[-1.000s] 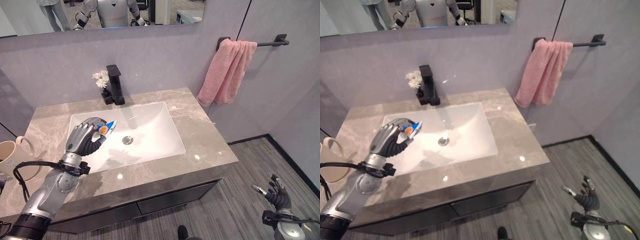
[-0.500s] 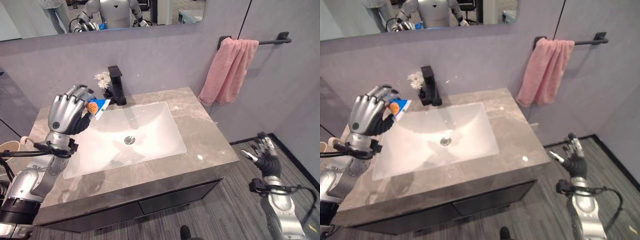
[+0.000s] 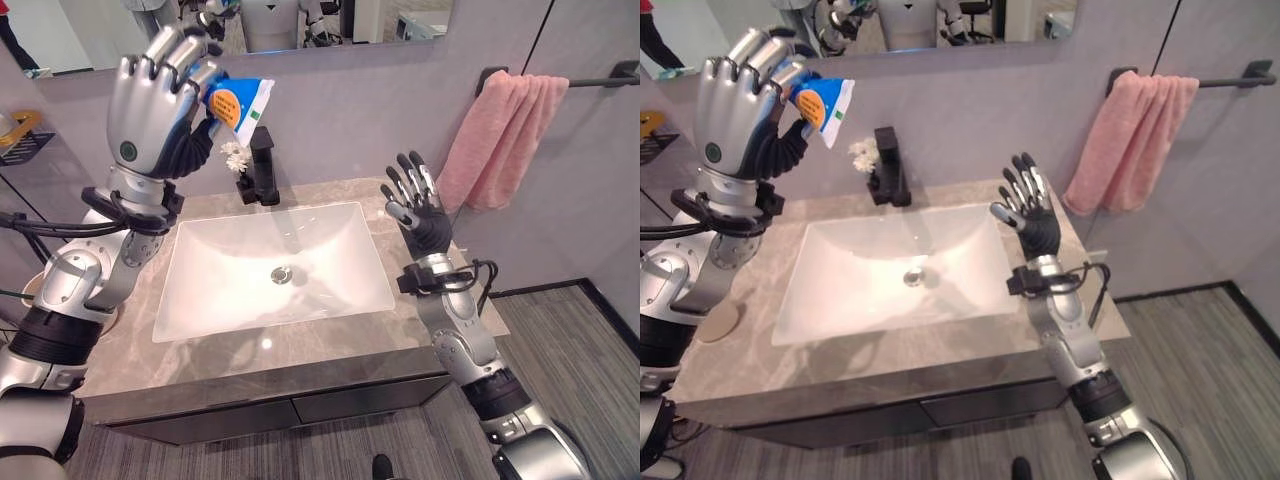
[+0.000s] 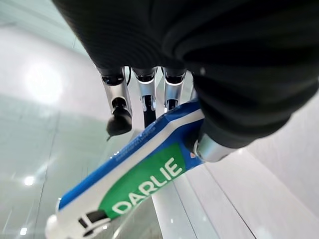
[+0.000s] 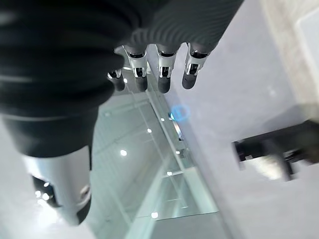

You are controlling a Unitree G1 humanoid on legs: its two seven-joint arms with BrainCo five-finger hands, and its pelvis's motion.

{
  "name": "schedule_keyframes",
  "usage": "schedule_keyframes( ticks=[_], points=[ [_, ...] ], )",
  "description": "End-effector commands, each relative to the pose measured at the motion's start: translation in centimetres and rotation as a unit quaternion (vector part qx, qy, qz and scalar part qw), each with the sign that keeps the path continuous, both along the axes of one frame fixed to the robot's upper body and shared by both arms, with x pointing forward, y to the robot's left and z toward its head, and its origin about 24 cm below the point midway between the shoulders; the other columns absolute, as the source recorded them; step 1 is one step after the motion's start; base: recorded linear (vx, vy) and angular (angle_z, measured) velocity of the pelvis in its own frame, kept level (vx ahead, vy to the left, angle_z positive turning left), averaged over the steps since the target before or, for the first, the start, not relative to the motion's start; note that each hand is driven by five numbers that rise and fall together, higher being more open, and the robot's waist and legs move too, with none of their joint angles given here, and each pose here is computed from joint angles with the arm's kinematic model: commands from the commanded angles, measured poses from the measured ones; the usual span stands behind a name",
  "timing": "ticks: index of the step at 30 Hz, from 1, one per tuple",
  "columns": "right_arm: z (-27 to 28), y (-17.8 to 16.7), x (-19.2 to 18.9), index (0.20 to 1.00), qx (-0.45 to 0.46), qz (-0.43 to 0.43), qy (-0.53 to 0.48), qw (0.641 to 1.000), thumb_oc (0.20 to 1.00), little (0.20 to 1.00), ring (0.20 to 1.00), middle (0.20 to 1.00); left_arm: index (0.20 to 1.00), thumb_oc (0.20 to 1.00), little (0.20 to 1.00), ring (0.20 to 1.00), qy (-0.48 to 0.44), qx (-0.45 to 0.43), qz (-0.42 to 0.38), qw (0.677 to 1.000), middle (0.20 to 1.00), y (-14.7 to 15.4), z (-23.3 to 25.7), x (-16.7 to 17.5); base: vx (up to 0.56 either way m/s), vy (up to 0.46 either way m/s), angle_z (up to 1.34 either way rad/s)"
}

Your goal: Put brush and paste in cup on sink, flatten towel.

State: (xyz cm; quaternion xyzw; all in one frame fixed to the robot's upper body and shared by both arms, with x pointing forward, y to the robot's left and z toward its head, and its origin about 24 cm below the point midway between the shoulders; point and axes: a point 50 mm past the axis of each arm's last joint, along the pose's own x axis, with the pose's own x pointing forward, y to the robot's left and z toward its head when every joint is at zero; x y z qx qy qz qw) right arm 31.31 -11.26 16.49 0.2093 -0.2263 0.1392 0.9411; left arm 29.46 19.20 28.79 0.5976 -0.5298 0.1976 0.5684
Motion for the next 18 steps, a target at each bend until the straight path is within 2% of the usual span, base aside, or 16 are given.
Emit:
schedule_keyframes(
  ticks=[1, 4, 6, 8, 12, 15, 18],
  points=[
    [3.0, 0.1, 0.3, 1.000, 0.028, -0.016, -0.064, 0.997, 1.000, 1.000, 1.000, 1.000, 0.200, 0.200, 0.200, 0.200, -0.089, -0.030, -0.019, 0.995, 0.200, -0.1, 3.9, -0.9, 0.03, -0.006, 0.02],
    [3.2, 2.0, 0.5, 1.000, 0.111, 0.038, -0.049, 0.992, 1.000, 1.000, 1.000, 1.000, 0.200, 0.200, 0.200, 0.200, -0.113, -0.033, -0.043, 0.992, 0.200, -1.1, 4.6, -1.3, 0.01, -0.004, 0.00],
    [3.4, 2.3, 0.5, 1.000, 0.133, 0.056, -0.046, 0.988, 1.000, 1.000, 1.000, 1.000, 0.200, 0.200, 0.200, 0.200, -0.119, -0.033, -0.050, 0.991, 0.200, -1.5, 4.8, -1.4, 0.00, 0.000, 0.00],
    [3.7, 2.3, 0.6, 1.000, 0.121, 0.052, -0.053, 0.990, 1.000, 1.000, 1.000, 1.000, 0.200, 0.200, 0.200, 0.200, -0.122, -0.029, -0.049, 0.991, 0.200, -1.6, 4.8, -1.4, 0.00, 0.000, 0.00],
    [4.5, 2.1, 1.0, 1.000, 0.017, -0.008, -0.085, 0.996, 1.000, 1.000, 1.000, 1.000, 0.200, 0.200, 0.200, 0.200, -0.124, -0.021, -0.056, 0.990, 0.200, -1.9, 4.9, -1.5, 0.01, -0.005, 0.00],
    [6.0, 2.7, 1.1, 1.000, 0.020, -0.018, -0.111, 0.993, 1.000, 1.000, 1.000, 1.000, 0.200, 0.200, 0.200, 0.200, -0.147, -0.010, -0.058, 0.987, 0.200, -2.4, 5.6, -1.8, 0.00, 0.000, 0.00],
    [7.9, 3.1, 0.7, 1.000, 0.080, 0.002, -0.143, 0.986, 1.000, 1.000, 1.000, 1.000, 0.200, 0.200, 0.200, 0.200, -0.155, -0.005, -0.060, 0.986, 0.200, -2.9, 5.9, -1.8, 0.00, 0.000, 0.00]
  ],
)
